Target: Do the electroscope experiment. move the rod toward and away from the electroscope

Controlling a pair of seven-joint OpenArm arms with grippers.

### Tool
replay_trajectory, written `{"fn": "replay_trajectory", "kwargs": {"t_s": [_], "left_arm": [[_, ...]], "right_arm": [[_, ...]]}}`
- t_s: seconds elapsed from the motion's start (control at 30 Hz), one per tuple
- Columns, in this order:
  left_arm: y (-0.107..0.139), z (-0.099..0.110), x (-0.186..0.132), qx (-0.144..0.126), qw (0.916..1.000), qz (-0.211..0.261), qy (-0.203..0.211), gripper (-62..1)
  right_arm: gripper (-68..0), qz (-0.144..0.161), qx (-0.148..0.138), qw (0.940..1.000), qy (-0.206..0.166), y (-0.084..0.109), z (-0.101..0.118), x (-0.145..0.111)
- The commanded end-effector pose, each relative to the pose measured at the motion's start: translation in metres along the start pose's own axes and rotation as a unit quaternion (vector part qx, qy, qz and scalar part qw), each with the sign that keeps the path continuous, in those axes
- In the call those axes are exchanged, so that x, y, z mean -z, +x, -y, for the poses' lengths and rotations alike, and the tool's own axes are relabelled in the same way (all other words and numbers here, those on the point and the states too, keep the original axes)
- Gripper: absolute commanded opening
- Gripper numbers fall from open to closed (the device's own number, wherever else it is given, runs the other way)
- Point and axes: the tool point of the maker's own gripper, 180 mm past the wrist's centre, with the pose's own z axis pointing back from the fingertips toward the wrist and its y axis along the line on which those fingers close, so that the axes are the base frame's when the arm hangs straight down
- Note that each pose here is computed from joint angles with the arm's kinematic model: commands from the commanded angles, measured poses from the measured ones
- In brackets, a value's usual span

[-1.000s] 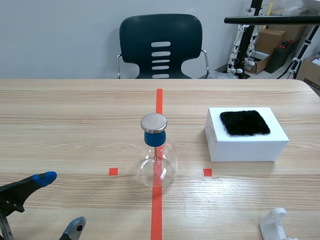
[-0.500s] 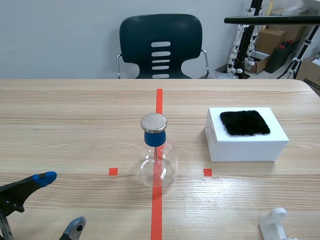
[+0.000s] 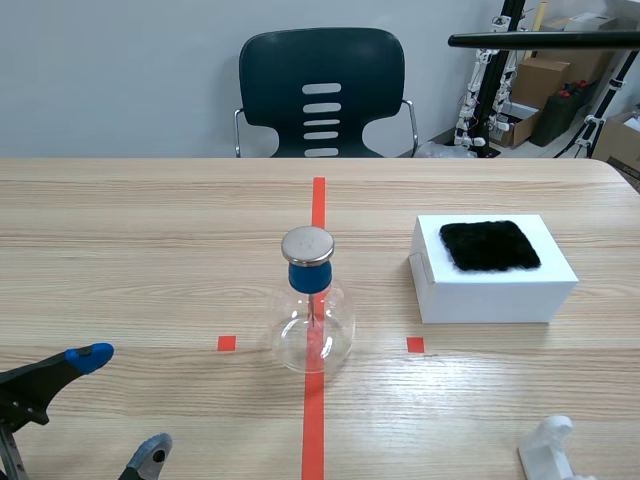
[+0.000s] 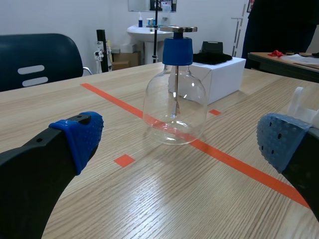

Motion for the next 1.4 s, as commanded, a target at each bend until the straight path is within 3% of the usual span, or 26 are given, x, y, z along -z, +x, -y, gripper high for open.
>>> {"fn": "replay_trajectory", "kwargs": {"t_s": [0.0, 0.33, 0.57, 0.73, 0.9, 1.37], "left_arm": [[0.006, -0.001, 0.004, 0.001, 0.9999, 0.017, 0.001, 1.4], [0.006, -0.001, 0.004, 0.001, 0.9999, 0.017, 0.001, 1.4], [0.006, -0.001, 0.004, 0.001, 0.9999, 0.017, 0.001, 1.4], [0.006, -0.001, 0.004, 0.001, 0.9999, 0.017, 0.001, 1.4], [0.006, -0.001, 0.004, 0.001, 0.9999, 0.017, 0.001, 1.4], [0.006, -0.001, 0.004, 0.001, 0.9999, 0.017, 0.001, 1.4]], "right_arm": [[-66.2, 0.009, -0.014, 0.9997, -0.017, 0.004, 0.015, 0.003], [-66.2, 0.0, -0.026, 0.9996, -0.011, 0.002, 0.014, 0.004], [-66.2, 0.022, -0.047, 0.9986, -0.01, 0.029, 0.017, 0.016], [-66.2, 0.039, -0.074, 0.9963, 0.02, 0.054, -0.001, 0.029], [-66.2, 0.052, -0.082, 0.9941, 0.048, 0.074, -0.024, 0.036], [-66.2, 0.031, -0.087, 0.9933, 0.07, 0.084, -0.049, 0.054]]}}
